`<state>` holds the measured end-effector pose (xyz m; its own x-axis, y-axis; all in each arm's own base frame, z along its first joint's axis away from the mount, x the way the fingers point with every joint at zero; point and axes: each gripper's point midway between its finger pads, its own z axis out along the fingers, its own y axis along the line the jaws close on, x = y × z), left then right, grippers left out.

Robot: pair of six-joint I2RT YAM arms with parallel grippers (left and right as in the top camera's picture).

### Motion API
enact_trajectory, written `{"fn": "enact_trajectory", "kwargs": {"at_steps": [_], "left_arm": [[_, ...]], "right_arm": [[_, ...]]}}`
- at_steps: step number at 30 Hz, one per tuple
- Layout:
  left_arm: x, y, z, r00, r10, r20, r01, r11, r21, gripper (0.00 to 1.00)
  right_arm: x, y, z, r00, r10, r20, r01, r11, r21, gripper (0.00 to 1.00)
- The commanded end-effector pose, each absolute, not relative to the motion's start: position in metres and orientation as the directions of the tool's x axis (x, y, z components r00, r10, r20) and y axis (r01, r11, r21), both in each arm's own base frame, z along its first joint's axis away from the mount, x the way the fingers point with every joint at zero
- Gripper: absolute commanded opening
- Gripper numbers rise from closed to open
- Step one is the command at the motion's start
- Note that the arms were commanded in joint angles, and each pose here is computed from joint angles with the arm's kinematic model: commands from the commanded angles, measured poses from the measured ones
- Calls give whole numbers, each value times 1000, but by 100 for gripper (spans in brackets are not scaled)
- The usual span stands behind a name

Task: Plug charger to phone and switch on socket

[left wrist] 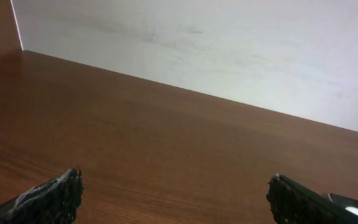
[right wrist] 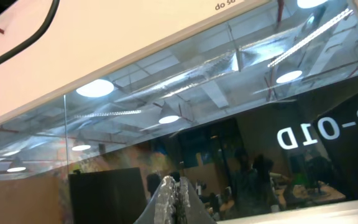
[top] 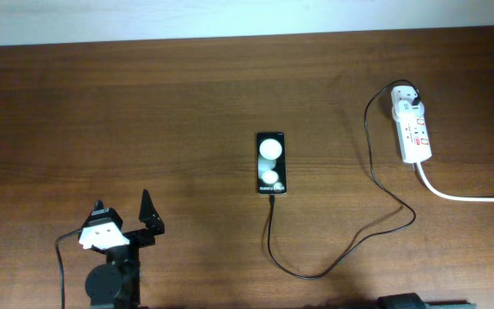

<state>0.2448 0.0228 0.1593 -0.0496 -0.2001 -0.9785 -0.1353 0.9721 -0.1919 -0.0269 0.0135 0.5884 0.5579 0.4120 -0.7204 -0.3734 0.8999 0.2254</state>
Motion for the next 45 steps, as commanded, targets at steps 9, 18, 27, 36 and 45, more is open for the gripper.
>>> {"fn": "enact_trajectory", "kwargs": {"at_steps": [9, 18, 27, 36, 45], "left_arm": [[245, 23, 158, -49, -184, -982, -131, 976, -177, 99], [246, 2, 157, -78, 65, -995, 5, 998, 65, 99], [246, 2, 157, -77, 75, -994, 7, 997, 74, 99], [246, 2, 157, -77, 75, -994, 7, 997, 74, 99], [246, 2, 157, -77, 75, -994, 7, 997, 74, 99]], "right_arm": [[-32, 6, 587, 578, 408, -707, -349, 907, 237, 6], [-32, 4, 587, 581, 408, -705, -341, 908, 245, 6], [-53, 3, 584, 611, 411, -677, -352, 907, 233, 6], [-106, -20, 572, 709, 417, -569, -314, 909, 275, 6], [-125, -21, 563, 732, 420, -536, -327, 907, 263, 11]]}}
